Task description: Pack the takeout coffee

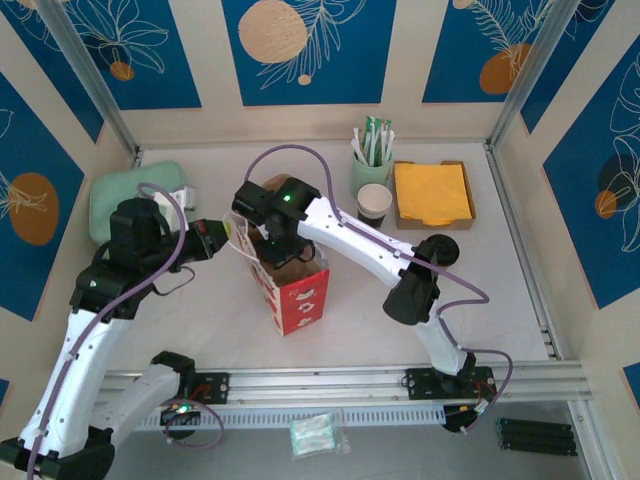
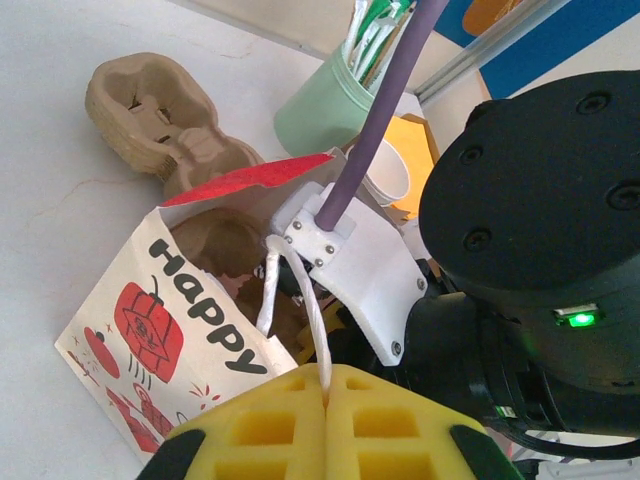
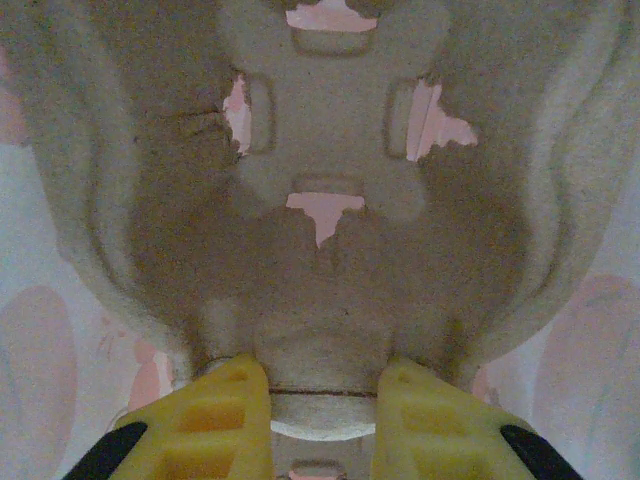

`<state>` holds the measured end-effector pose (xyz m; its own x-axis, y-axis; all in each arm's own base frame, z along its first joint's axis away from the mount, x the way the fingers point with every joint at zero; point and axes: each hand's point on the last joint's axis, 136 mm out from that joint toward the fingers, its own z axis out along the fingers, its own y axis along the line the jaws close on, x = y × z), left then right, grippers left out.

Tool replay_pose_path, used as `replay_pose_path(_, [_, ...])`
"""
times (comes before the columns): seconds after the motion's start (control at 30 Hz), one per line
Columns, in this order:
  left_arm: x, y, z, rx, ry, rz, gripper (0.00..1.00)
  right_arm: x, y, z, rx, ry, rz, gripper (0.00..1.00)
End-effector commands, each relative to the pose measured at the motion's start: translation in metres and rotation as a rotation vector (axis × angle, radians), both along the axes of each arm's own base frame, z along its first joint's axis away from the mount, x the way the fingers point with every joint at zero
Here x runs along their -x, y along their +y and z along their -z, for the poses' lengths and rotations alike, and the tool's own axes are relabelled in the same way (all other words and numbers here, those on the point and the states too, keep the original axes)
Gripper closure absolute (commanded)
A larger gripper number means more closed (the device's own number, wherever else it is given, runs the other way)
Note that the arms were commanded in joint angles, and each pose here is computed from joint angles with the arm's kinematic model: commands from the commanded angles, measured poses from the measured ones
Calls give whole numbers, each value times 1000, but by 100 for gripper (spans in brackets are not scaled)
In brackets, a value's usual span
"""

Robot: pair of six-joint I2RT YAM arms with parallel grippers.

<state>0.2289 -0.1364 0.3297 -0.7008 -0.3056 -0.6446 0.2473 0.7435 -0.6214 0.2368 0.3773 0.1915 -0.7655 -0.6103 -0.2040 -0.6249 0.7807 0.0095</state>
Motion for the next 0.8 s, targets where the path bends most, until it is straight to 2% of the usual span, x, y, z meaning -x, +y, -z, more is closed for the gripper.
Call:
replay_pose_path(0.0, [1, 1, -4, 18, -18, -3, 100, 0, 3, -7, -30, -8, 54, 84])
replay_pose_path(0.17, [1, 0, -3, 23, -16, -3, 100, 5, 12, 0, -68, 36, 78, 84])
replay_pose_path(0.77, [4, 0, -8, 34, -26, 1, 100, 0, 7, 40, -37, 95, 130, 84])
